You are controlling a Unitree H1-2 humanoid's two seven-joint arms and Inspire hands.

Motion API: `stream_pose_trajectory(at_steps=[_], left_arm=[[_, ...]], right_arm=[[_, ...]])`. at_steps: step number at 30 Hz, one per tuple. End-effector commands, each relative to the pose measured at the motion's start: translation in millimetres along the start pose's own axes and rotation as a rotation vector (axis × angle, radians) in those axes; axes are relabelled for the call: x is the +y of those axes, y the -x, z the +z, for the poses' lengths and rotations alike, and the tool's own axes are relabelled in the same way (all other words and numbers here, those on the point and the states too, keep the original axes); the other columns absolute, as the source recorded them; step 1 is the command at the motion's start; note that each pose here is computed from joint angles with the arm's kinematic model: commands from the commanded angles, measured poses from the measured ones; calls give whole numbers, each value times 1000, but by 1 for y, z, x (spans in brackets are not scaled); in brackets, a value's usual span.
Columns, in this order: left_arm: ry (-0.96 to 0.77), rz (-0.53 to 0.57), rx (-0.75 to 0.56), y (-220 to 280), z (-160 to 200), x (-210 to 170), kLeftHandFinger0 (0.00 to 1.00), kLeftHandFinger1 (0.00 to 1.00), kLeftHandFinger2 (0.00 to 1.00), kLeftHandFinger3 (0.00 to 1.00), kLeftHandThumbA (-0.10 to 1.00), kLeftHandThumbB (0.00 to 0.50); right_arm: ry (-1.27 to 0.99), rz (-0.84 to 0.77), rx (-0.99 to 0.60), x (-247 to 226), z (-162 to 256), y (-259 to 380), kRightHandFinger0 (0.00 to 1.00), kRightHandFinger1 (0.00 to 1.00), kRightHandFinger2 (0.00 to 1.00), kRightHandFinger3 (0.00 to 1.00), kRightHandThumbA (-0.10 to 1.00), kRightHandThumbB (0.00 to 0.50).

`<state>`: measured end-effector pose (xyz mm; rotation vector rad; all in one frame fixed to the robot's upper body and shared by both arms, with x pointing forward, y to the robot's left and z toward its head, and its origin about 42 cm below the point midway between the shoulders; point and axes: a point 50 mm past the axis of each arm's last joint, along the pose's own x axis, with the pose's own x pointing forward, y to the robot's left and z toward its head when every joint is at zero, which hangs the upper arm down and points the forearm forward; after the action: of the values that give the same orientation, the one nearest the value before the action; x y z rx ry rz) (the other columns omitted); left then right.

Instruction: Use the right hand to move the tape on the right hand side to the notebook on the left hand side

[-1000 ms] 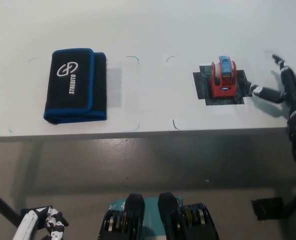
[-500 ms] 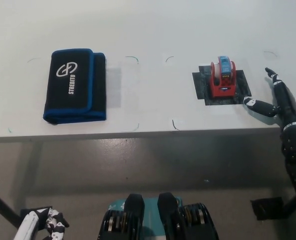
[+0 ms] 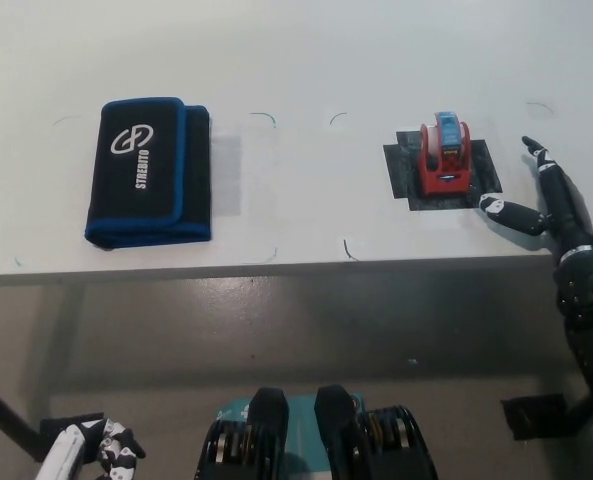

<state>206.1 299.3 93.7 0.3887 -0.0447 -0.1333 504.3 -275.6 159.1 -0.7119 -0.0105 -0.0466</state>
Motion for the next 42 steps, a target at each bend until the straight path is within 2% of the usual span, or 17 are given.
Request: stream_pose_trajectory(at_steps=[1, 13, 14, 18, 23, 28, 34, 35, 37, 39, 40, 42], left_arm=[[-22, -11, -36, 1, 6, 5, 272, 150, 160, 317, 44, 88], [-21, -8, -37, 0, 5, 7, 272, 151, 164, 320, 47, 83], [-22, -9, -36, 1, 5, 3, 270, 151, 166, 319, 63, 85], [-23, -7, -33, 0, 7, 4, 291, 159, 162, 320, 61, 80], [-33, -2, -40, 2, 8, 7, 267, 148, 156, 316, 10, 74], [-19, -5, -42, 1, 8, 5, 269, 154, 166, 322, 34, 80], [-18, -10, -45, -1, 10, 4, 302, 160, 161, 318, 68, 80], [-23, -10, -45, -1, 10, 4, 307, 168, 169, 320, 80, 79], [-16, -8, -42, -3, 12, 5, 299, 165, 172, 322, 66, 83], [-18, -7, -48, -5, 15, 6, 270, 151, 168, 323, 42, 85], [-18, -8, -48, -5, 15, 6, 280, 153, 170, 326, 43, 82], [-21, -12, -45, -4, 16, 7, 297, 158, 176, 333, 49, 85]], right_arm=[[-12, 5, -89, -2, 24, -4, 1000, 1000, 1000, 1000, 888, 407], [-6, 44, -154, 17, 59, -10, 1000, 1000, 1000, 1000, 863, 416], [18, 52, -171, 20, 67, -13, 1000, 1000, 1000, 1000, 914, 431], [44, 67, -208, 26, 88, -19, 1000, 1000, 1000, 1000, 919, 408], [55, 82, -250, 38, 109, -22, 1000, 1000, 1000, 1000, 955, 432], [53, 100, -251, 50, 118, -22, 1000, 1000, 1000, 1000, 958, 432], [28, 101, -283, 67, 134, -24, 1000, 1000, 1000, 1000, 901, 426], [30, 124, -296, 79, 149, -25, 1000, 1000, 1000, 1000, 926, 453], [8, 136, -323, 83, 156, -26, 1000, 1000, 1000, 1000, 911, 439], [-2, 147, -334, 87, 163, -27, 1000, 1000, 1000, 1000, 923, 451], [-1, 153, -339, 90, 165, -26, 1000, 1000, 1000, 1000, 945, 467], [-3, 167, -344, 94, 167, -25, 1000, 1000, 1000, 1000, 958, 467]])
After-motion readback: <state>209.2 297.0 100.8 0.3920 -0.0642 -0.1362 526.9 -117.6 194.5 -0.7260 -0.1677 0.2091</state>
